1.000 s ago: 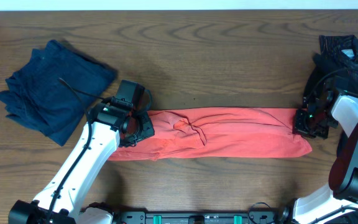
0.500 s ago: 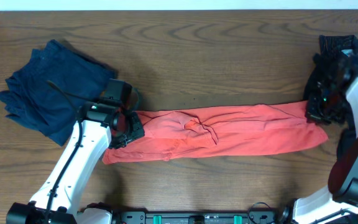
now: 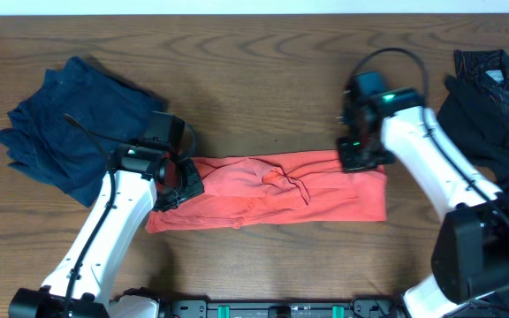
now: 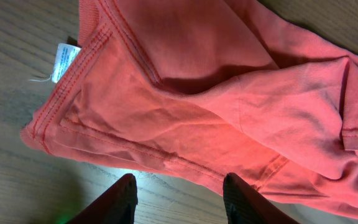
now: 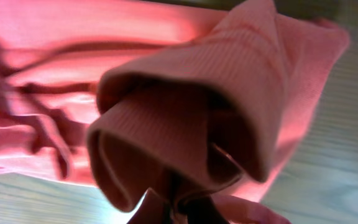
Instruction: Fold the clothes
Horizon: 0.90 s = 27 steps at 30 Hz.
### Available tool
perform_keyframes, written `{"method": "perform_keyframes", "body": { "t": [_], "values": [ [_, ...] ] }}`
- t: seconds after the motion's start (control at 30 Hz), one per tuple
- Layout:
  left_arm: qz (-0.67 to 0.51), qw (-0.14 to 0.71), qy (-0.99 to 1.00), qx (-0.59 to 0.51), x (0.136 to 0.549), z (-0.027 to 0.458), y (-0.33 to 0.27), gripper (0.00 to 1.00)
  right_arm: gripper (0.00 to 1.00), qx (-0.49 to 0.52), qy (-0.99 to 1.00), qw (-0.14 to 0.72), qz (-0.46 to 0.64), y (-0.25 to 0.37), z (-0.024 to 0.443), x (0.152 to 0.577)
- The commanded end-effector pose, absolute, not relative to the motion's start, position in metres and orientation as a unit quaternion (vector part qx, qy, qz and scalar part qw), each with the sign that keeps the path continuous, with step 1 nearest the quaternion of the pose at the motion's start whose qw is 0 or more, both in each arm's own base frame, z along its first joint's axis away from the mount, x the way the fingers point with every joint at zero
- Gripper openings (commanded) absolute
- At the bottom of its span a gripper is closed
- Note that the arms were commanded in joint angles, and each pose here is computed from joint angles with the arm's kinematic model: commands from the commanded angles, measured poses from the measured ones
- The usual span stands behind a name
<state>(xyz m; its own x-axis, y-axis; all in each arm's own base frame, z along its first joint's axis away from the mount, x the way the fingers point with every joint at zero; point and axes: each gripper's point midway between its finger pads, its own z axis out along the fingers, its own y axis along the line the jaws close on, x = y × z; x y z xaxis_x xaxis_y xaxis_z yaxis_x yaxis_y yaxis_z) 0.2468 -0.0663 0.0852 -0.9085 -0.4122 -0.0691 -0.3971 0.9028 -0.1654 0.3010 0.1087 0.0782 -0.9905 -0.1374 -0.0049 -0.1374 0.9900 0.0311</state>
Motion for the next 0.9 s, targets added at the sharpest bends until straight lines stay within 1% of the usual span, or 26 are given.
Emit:
{"method": "perform_keyframes", "body": {
  "t": [0.0,0.13,0.37,0.4,0.43,0.5,0.53,0.6,0.7,0.73,0.8,0.87],
  "values": [
    [-0.071,0.061,0.975,-0.203,0.248,0.09,-0.063,0.47,0.01,-0.067,0.998,0.002,0.019,0.139,0.073,0.296],
    [-0.071,0.061,0.975,-0.203,0.248,0.089,-0.063,0.47,0.01,-0.075,0.997,-0.005,0.019,0.165,0.061,0.288],
    [-0.07,0.059,0.975,-0.203,0.247,0.089,-0.063,0.47,0.02,-0.102,0.992,-0.012,0.071,0.207,0.051,0.28],
    [-0.07,0.059,0.975,-0.203,0.247,0.089,-0.063,0.47,0.04,-0.103,0.992,-0.01,0.074,0.21,0.051,0.28],
    [-0.07,0.059,0.975,-0.203,0.247,0.089,-0.063,0.47,0.1,-0.106,0.991,-0.009,0.078,0.213,0.051,0.28],
    [-0.07,0.059,0.975,-0.203,0.247,0.089,-0.063,0.47,0.27,-0.111,0.989,-0.008,0.094,0.222,0.052,0.279],
    [-0.07,0.059,0.975,-0.203,0.247,0.089,-0.063,0.47,0.32,-0.113,0.988,-0.008,0.105,0.226,0.053,0.278],
    [-0.07,0.059,0.975,-0.203,0.247,0.089,-0.063,0.47,0.32,-0.12,0.983,-0.014,0.14,0.239,0.056,0.276],
    [-0.07,0.059,0.975,-0.203,0.247,0.089,-0.063,0.47,0.34,-0.178,0.961,-0.022,0.211,0.261,0.065,0.268],
    [-0.07,0.059,0.975,-0.203,0.247,0.089,-0.063,0.47,0.33,-0.18,0.961,-0.021,0.208,0.26,0.065,0.269],
    [-0.07,0.059,0.975,-0.203,0.247,0.089,-0.063,0.47,0.28,-0.175,0.967,-0.013,0.186,0.251,0.062,0.273],
    [-0.07,0.059,0.975,-0.203,0.247,0.089,-0.063,0.47,0.28,-0.147,0.979,-0.005,0.139,0.232,0.059,0.281]
  ]
}}
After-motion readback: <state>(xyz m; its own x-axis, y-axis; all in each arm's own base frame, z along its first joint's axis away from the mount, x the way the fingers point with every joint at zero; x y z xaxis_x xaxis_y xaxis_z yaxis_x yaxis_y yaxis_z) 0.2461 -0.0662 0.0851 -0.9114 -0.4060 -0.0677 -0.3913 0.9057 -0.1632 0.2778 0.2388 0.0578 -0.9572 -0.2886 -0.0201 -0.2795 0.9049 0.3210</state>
